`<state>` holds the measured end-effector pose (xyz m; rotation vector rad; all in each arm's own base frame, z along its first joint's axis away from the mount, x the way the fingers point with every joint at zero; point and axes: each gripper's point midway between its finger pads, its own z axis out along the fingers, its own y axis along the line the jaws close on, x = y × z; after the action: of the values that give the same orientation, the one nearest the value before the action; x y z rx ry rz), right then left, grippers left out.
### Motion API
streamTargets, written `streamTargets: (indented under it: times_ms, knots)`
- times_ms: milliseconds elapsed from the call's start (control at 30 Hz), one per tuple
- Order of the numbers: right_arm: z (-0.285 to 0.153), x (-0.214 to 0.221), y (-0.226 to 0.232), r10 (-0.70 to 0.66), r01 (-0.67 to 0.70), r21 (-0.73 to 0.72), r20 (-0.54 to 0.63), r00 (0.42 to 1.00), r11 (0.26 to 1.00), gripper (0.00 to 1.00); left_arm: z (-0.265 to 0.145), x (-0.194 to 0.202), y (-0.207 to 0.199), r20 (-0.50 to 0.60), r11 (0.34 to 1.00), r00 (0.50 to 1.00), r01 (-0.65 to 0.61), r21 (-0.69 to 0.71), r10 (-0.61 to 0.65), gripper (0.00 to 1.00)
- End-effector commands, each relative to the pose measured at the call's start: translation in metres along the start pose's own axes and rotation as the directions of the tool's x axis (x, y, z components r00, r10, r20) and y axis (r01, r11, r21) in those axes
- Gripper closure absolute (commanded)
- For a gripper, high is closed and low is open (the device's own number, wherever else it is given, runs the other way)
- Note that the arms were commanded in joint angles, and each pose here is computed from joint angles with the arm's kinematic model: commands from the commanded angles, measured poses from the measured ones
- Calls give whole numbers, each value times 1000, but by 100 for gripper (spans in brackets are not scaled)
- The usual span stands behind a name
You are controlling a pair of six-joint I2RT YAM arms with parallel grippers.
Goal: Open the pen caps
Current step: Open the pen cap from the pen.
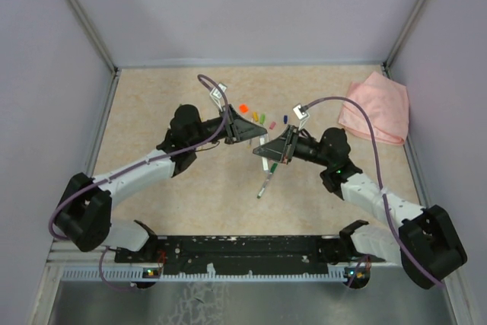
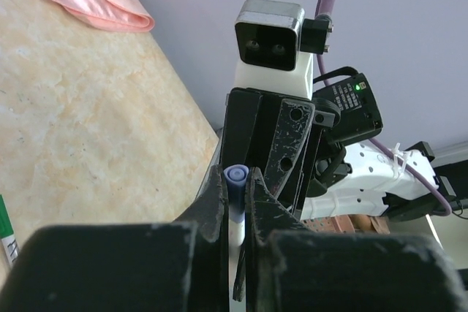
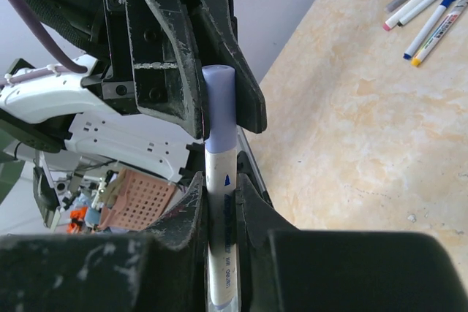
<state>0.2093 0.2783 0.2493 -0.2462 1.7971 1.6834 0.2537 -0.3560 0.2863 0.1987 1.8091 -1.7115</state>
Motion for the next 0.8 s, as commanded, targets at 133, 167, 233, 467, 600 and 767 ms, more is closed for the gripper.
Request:
streamTargets:
  times_ms: [133,167,233,467,600,767]
  knots:
    - [-1,1,24,-54,52,-107,-19,998,993,100,-12,-68,-11,251,989,957,-144,-18,144,100]
    - [-1,2,24,-54,51,-108,-22,998,993,100,-12,-78,-11,277,985,945,-169,-37,173,100]
    - [-2,3,24,-55,52,-113,-25,998,992,100,-16,-97,-10,318,977,923,-206,-64,215,100]
    - [-5,7,23,-63,59,-98,-36,997,993,100,-33,-152,-10,412,966,874,-237,-103,258,100]
    - [-6,8,21,-77,73,-83,-47,996,994,100,-39,-167,-11,434,964,861,-240,-118,267,100]
    - [-5,6,17,-93,91,-55,-44,995,994,100,-46,-169,-9,430,963,862,-234,-135,270,100]
